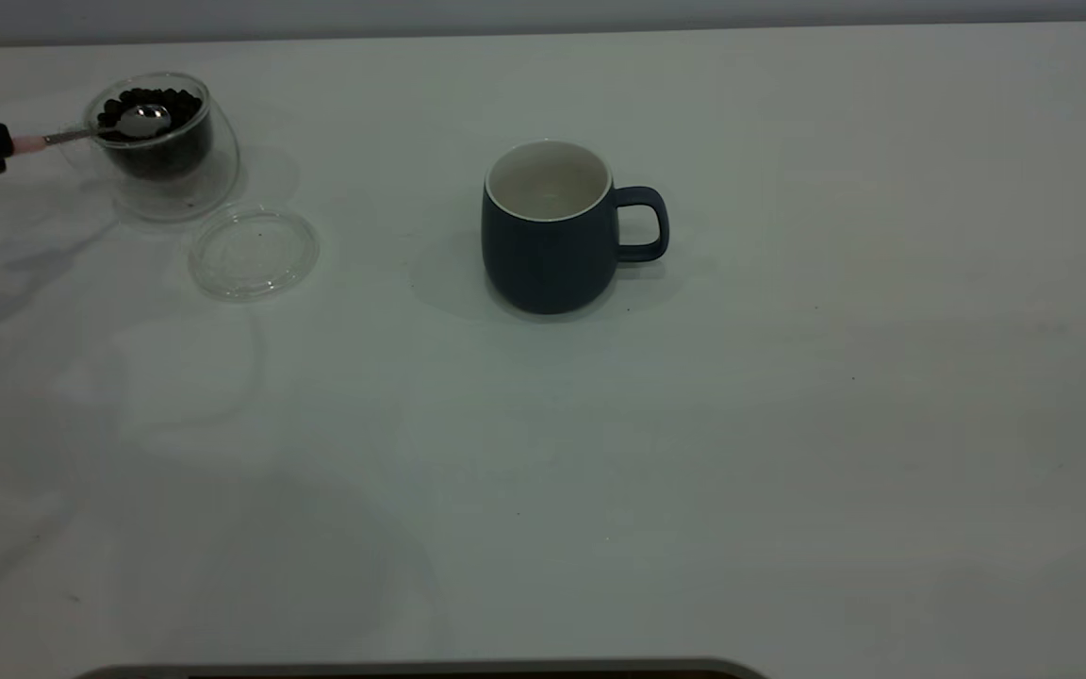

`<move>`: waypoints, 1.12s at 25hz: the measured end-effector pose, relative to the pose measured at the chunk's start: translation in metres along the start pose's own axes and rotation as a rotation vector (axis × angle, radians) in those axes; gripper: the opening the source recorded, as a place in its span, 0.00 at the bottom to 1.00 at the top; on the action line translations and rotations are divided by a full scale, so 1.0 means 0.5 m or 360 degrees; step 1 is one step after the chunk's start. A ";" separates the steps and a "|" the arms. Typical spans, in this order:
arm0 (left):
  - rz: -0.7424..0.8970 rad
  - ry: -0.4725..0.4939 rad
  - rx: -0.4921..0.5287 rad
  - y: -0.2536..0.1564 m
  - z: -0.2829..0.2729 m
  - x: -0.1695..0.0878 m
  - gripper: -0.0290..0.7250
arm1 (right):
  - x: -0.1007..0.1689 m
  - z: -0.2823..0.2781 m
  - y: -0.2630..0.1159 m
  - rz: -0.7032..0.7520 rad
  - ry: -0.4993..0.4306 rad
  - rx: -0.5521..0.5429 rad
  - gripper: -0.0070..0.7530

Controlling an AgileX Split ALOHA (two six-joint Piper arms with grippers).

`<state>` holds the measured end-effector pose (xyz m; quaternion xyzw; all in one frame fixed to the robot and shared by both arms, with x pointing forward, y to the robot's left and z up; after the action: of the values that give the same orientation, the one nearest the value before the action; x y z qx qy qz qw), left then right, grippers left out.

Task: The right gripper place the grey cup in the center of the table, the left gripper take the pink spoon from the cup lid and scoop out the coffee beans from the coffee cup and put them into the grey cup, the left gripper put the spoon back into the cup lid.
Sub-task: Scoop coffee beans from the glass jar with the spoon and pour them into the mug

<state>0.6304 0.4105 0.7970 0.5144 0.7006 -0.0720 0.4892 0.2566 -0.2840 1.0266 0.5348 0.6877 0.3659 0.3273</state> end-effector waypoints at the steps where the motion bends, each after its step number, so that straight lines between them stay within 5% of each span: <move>1: 0.0006 0.0004 0.0003 0.009 -0.001 -0.001 0.21 | 0.000 0.000 0.000 0.0000 0.0000 0.0000 0.78; 12: 0.0071 0.0068 0.0185 0.046 -0.013 -0.004 0.21 | 0.000 0.000 0.000 0.0000 0.0000 0.0000 0.78; 28: 0.0124 0.0140 0.0240 0.053 0.046 -0.042 0.21 | 0.000 0.000 0.000 0.0000 0.0000 0.0000 0.78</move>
<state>0.6654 0.3951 0.8120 0.5792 0.6936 -0.0828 0.4202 0.2566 -0.2840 1.0266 0.5348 0.6877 0.3659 0.3273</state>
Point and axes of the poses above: a point on each arm's last joint axis where the gripper is mounted, z pointing out along that axis toward the gripper, x along the wrist's bending axis when the last joint is at zero, y = z × x, the point moved 3 cm from there along z, pointing out along that axis toward the gripper, and after that the axes turned 2 degrees about -z, right-handed, at the moved point
